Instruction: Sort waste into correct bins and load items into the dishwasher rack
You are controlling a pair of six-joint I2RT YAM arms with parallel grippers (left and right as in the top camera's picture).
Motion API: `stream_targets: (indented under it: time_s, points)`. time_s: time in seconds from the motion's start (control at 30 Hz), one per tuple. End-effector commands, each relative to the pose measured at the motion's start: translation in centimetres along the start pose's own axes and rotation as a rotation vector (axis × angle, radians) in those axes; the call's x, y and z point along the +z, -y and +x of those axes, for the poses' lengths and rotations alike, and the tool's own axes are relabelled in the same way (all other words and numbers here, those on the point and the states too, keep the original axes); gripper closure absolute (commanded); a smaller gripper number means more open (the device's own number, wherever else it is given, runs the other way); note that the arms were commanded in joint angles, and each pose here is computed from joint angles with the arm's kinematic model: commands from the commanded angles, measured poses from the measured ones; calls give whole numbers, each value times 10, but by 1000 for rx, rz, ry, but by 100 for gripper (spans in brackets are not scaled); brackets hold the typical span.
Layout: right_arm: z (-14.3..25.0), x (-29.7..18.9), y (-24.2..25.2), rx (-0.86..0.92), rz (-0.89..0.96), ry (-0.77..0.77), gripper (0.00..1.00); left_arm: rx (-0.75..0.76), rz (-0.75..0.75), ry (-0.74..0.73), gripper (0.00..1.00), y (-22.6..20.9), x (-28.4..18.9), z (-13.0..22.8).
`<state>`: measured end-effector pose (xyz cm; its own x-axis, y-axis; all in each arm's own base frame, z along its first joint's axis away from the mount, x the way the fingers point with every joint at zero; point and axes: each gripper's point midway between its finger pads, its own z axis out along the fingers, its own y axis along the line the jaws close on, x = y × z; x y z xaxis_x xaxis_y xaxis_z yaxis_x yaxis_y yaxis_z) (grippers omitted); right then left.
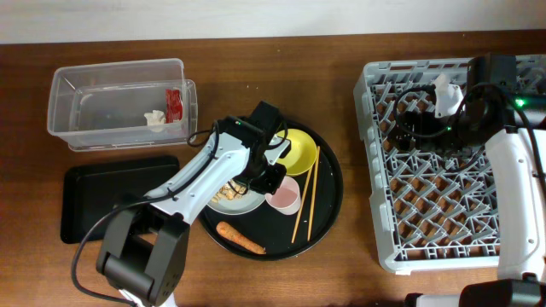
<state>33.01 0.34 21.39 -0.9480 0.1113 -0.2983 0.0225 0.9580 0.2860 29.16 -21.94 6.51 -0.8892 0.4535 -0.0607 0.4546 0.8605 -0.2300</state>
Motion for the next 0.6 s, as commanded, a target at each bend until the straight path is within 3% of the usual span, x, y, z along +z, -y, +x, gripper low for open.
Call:
stream_targets:
  time_s: [0.0, 0.07, 0.17, 0.23, 0.33, 0.4, 0.57]
  points:
    - [1, -4, -1, -20, 12, 9, 1, 4, 75, 4, 100, 11, -4, -2]
    - [1, -4, 6, -20, 52, 7, 1, -2, 196, 83, 100, 15, -40, -12]
    - [-3, -5, 23, 48, 149, 27, 2, -63, 443, 346, 100, -4, -123, -38]
    - [-12, -4, -11, -32, -43, 60, 2, -31, 698, 516, 100, -7, -170, -57]
    - [-15, -31, -97, -337, -560, 171, 2, 142, 981, 678, 100, 5, -229, -59]
    - [-17, -53, -124, -437, -748, 253, 2, 166, 1014, 682, 100, 9, -234, -57]
    - [-15, -77, -170, -572, -963, 325, 2, 299, 1073, 673, 100, 43, -238, -56]
